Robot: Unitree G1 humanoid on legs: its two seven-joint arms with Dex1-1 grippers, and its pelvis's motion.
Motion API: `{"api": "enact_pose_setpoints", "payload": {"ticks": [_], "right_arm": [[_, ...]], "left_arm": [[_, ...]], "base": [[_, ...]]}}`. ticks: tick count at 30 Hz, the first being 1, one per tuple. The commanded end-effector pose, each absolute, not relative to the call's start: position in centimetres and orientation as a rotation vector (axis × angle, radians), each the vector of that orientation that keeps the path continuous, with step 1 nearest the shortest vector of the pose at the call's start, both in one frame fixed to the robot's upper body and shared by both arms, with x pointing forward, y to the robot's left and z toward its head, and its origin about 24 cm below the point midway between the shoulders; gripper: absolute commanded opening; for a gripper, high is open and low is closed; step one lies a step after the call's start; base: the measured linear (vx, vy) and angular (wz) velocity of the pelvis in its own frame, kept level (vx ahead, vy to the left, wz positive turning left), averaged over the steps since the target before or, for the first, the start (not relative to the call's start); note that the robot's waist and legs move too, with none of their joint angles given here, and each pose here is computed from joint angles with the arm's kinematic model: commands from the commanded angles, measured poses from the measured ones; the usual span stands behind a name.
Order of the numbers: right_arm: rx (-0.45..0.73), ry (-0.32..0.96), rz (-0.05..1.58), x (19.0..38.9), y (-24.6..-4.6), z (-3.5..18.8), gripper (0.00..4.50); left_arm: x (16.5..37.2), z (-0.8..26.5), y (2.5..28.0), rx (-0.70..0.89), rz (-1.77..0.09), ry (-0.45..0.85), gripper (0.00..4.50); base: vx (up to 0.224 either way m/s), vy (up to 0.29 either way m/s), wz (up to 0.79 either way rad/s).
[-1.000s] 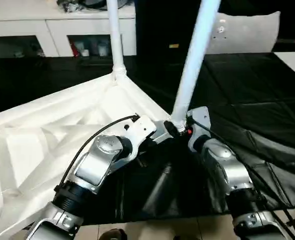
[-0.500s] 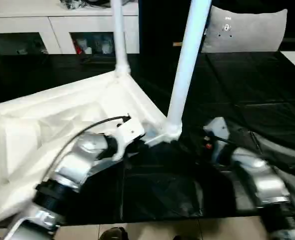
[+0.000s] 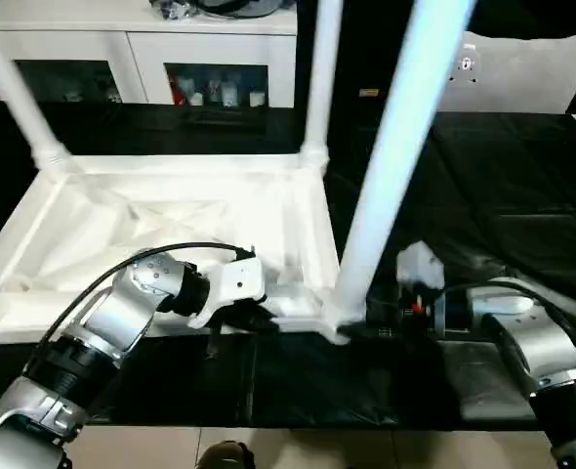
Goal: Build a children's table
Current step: Rotate leg to tighten
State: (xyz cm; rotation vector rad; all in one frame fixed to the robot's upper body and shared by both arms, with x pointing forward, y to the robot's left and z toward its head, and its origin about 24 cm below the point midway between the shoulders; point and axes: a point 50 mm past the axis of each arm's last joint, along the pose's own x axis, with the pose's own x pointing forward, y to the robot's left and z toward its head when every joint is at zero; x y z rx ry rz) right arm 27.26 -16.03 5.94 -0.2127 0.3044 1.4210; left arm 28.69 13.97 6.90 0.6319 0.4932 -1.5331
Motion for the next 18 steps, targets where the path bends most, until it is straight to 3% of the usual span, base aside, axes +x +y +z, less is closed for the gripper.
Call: {"api": "enact_pose_setpoints", "payload": {"ticks": [1,18], "right_arm": [[-0.218,0.297,1.452,27.27,-15.76,6.22,4.29],[-0.180,0.341,1.473,27.14,-15.38,5.75,2.88]], "left_arm": [[28.32,7.08,13.43,0.676,-1.629,0.499,0.00],[28.75,6.98,13.29,0.680,-1.613,0.487,0.00]], "base": [[0.000,0.000,0.00],[0.000,0.000,0.00]]}}
